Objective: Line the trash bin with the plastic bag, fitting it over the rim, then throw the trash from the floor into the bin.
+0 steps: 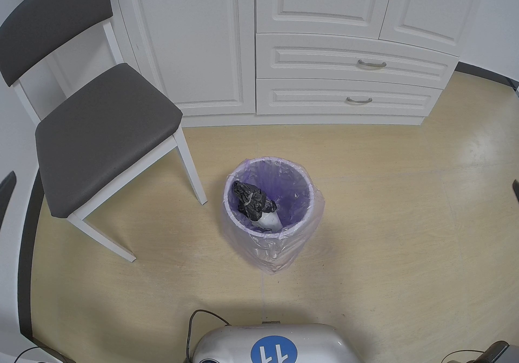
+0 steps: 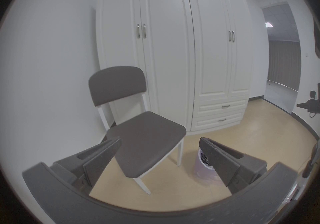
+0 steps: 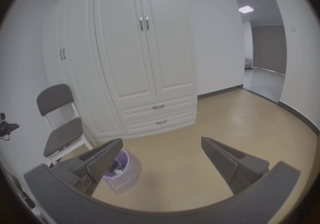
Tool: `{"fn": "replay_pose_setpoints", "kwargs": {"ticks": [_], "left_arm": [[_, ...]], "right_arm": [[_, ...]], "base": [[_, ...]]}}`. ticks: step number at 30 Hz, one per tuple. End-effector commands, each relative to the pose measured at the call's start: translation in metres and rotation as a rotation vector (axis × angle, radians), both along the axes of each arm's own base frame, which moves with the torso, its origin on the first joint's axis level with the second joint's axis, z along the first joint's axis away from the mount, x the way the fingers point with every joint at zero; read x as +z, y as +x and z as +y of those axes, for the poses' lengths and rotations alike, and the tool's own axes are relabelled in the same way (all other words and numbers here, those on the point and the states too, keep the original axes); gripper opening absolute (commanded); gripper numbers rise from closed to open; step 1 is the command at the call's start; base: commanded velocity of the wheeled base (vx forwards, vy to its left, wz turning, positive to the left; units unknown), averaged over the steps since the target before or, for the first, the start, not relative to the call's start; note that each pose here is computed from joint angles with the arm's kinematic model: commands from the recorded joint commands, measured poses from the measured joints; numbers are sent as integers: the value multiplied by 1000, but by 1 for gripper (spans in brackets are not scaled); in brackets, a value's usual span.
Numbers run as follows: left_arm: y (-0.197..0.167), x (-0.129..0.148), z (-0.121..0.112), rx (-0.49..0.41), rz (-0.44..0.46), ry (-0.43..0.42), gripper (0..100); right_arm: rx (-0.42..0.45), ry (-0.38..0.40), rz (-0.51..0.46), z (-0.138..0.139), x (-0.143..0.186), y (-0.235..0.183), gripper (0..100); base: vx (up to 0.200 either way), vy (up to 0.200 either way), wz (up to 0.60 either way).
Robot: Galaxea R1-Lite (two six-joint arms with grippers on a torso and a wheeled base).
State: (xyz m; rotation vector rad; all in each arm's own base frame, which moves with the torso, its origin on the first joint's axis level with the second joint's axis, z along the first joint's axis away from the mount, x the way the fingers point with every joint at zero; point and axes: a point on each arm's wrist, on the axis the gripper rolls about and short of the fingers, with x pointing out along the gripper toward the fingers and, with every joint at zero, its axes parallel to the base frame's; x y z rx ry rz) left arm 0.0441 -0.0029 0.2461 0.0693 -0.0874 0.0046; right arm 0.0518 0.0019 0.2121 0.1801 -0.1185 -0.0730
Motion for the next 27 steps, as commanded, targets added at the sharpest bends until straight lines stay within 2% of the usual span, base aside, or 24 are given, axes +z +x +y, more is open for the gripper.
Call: {"fn": "replay_pose_setpoints", "kwargs": {"ticks": [1,4,10,19,27], "left_arm": [[-27,8,5,46,-100,-13,100],[-38,4,6,72,-109,-11,100],[-60,1,7,98,-125,-12,100],[-88,-1,7,101,-143,-15,100],[-105,-9,8,105,-155,-18,100]], "right_arm": [[-45,14,-130,-4,9,-26,100],[-67,22,-193,-6,9,-42,100],[-107,23,-246,-6,10,-60,100],[-113,27,-297,-6,14,-89,100],[-111,45,-311,-4,-1,-108,100]], "base": [[0,0,0],[0,0,0],[0,0,0],[0,0,0],[0,0,0]]}}
